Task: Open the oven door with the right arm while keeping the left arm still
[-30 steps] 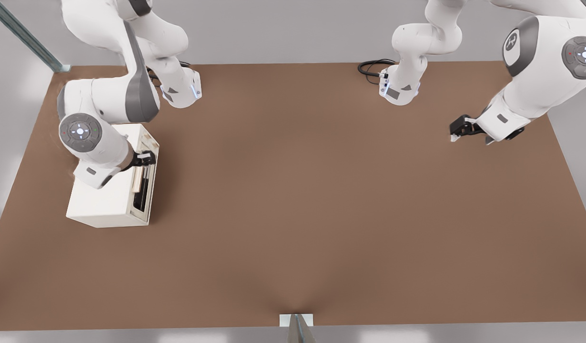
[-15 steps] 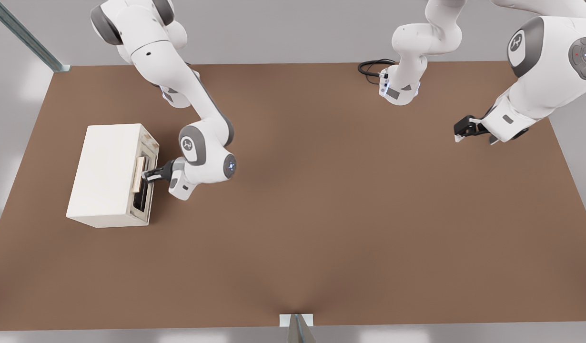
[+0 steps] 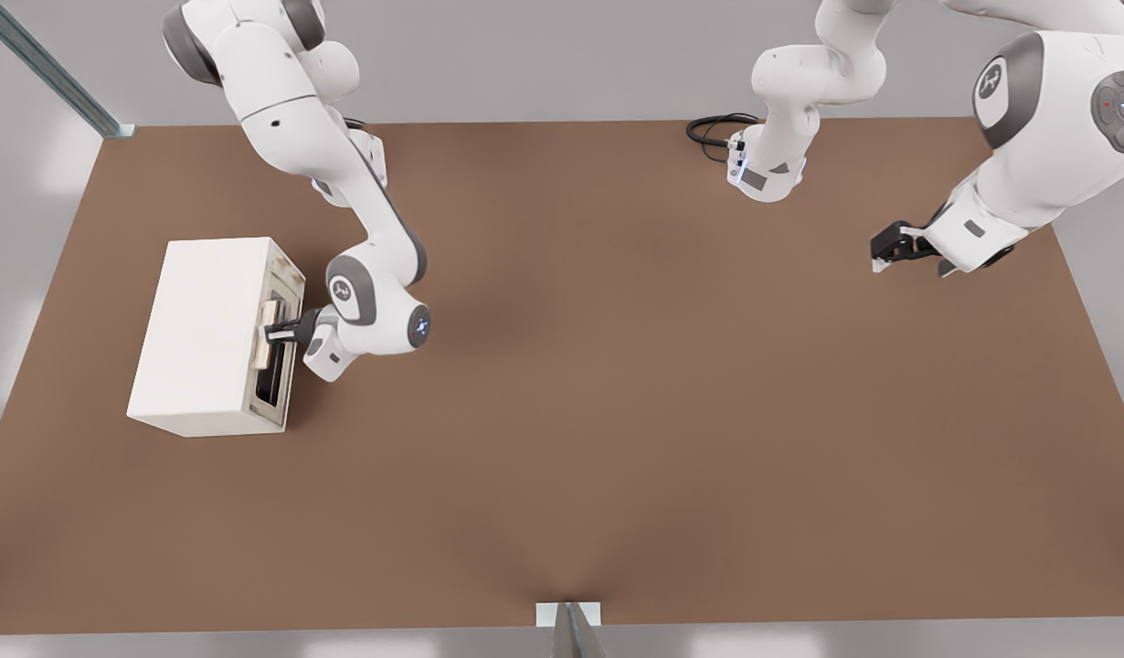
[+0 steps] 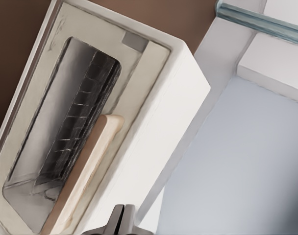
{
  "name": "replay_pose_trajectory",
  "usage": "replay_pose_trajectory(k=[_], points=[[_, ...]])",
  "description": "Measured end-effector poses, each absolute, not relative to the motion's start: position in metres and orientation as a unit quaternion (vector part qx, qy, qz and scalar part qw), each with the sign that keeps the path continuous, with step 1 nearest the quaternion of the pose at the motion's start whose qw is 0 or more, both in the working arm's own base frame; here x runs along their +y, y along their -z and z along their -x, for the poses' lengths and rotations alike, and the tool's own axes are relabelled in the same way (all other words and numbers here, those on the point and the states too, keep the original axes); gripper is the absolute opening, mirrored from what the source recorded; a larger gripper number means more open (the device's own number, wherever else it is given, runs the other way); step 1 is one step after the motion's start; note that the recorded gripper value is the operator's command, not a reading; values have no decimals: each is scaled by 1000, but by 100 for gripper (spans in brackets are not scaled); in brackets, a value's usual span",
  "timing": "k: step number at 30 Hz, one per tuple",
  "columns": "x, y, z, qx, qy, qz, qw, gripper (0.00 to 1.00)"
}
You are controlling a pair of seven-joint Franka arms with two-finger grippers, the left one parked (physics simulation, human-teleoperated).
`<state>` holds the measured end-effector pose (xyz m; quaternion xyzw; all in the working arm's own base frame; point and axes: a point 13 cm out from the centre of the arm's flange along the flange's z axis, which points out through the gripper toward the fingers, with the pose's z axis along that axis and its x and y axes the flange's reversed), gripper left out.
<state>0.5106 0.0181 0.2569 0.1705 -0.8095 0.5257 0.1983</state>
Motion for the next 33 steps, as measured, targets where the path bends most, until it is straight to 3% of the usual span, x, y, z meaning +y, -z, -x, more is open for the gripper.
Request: replay_pose_trajectory(k=[33], points=[[-3,-213,-509,-833,-517,-96,171,21]])
